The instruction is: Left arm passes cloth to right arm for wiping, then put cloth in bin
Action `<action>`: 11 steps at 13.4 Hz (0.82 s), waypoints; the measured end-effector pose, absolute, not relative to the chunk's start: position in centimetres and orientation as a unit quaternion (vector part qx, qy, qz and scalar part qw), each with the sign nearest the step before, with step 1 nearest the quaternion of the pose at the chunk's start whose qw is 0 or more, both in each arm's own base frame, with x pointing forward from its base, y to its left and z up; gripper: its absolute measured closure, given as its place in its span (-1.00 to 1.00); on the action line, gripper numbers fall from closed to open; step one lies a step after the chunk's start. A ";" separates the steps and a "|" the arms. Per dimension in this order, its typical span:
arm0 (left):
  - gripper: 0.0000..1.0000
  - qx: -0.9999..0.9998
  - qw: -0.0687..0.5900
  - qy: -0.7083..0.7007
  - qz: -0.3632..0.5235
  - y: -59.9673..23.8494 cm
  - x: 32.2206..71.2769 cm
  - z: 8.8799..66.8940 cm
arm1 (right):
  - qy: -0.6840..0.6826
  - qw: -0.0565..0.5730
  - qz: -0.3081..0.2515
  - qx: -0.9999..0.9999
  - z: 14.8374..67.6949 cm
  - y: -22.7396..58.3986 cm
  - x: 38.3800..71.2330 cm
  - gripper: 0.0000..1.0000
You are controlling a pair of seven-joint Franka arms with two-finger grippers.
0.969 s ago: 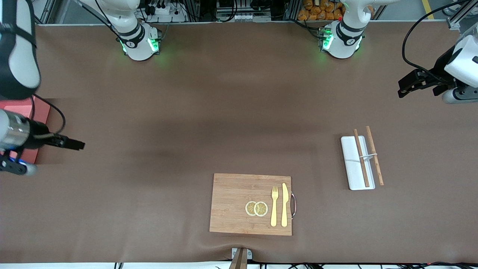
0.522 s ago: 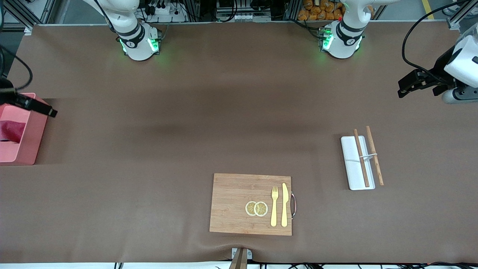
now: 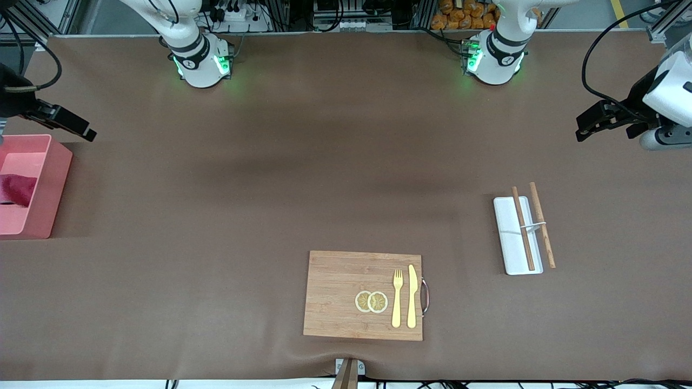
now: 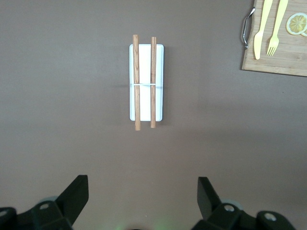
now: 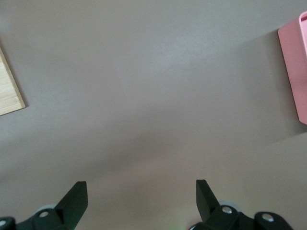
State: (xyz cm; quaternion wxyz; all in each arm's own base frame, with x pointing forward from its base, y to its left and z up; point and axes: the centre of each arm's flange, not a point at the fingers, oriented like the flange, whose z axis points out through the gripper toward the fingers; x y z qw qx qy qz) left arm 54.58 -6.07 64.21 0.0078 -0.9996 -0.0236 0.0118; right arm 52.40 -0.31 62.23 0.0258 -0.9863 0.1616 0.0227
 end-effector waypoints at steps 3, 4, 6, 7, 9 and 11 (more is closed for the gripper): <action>-1.00 -1.000 0.008 -0.024 0.013 -6.1 54.6 64.1 | 0.155 0.028 0.010 -0.988 62.0 0.5 52.9 -1.00; -1.00 -1.000 0.008 -0.024 0.013 -6.1 54.6 64.0 | 0.152 0.028 0.008 -0.988 62.0 0.8 53.0 -1.00; -1.00 -1.000 0.008 -0.024 0.013 -6.1 54.6 64.0 | 0.149 0.029 0.008 -0.988 61.7 1.0 53.3 -1.00; -1.00 -1.000 0.008 -0.024 0.013 -6.1 54.6 64.0 | 0.149 0.030 0.009 -0.988 61.5 1.0 53.4 -1.00; -1.00 -1.000 0.008 -0.024 0.013 -6.1 54.6 64.0 | 0.150 0.030 0.013 -0.988 61.1 0.9 53.7 -1.00; -1.00 -1.000 0.008 -0.024 0.014 -6.1 54.6 64.0 | 0.149 0.031 0.016 -0.988 60.7 0.7 53.9 -1.00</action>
